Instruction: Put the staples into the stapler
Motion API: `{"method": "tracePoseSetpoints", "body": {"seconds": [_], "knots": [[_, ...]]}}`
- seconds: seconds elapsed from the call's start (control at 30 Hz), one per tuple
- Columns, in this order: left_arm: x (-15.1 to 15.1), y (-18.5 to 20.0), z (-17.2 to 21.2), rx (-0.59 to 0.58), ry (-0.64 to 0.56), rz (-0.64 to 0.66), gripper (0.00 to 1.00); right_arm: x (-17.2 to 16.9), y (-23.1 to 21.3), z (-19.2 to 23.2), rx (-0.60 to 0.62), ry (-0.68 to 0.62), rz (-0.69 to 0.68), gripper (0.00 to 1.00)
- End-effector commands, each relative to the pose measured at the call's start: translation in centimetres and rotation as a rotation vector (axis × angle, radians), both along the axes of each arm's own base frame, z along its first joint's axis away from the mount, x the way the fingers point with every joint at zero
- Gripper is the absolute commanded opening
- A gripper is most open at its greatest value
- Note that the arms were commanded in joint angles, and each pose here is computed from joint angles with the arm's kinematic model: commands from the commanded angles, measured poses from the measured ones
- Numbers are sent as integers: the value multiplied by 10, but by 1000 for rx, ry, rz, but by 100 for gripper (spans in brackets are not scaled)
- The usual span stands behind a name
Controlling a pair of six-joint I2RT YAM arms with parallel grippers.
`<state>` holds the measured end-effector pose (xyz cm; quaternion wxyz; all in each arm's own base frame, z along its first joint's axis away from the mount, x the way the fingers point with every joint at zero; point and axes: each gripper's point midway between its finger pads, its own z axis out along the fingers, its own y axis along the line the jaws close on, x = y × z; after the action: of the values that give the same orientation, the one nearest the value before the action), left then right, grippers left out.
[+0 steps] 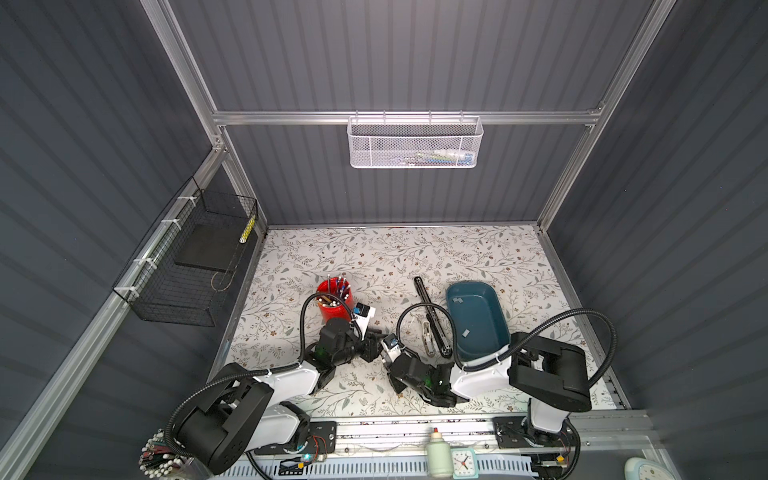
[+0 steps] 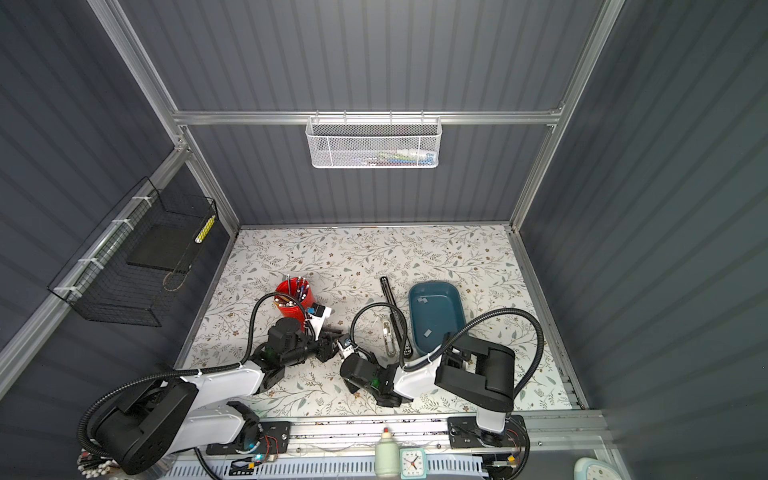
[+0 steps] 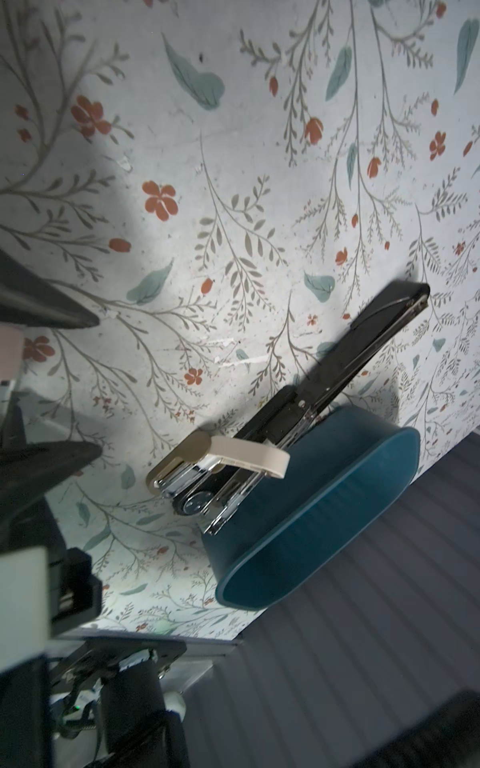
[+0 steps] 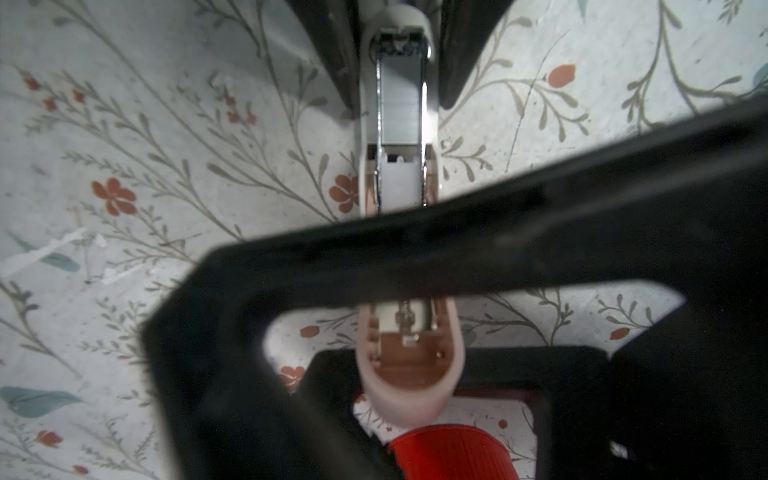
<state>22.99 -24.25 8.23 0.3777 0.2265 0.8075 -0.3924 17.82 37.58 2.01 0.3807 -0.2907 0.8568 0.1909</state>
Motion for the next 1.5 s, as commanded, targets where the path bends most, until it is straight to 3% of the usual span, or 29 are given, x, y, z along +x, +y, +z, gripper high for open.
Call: {"method": "tracePoseSetpoints", "body": {"seconds": [0.0, 0.17, 0.43, 0.63, 1.0, 1.27, 1.47], "knots": [[-19, -12, 2, -35, -15, -134, 43, 1, -18, -21, -68, 43, -46, 19], [-29, -21, 3, -82, -4, -212, 47, 10, -21, -16, -54, 34, -88, 19], [-46, -28, 5, -82, -47, -274, 62, 22, -28, -11, -58, 13, -137, 19], [-59, -40, 2, -26, -73, -322, 49, 29, -35, -5, -44, 8, -167, 19], [-55, -37, 0, 5, -85, -284, 30, 26, -40, -2, 20, -8, -132, 19], [-58, -45, -2, -5, -82, -329, 26, 26, -37, -1, 31, -19, -116, 19], [-40, -33, -9, 63, -90, -200, 33, 27, -42, 4, 32, -38, -123, 29]]}}
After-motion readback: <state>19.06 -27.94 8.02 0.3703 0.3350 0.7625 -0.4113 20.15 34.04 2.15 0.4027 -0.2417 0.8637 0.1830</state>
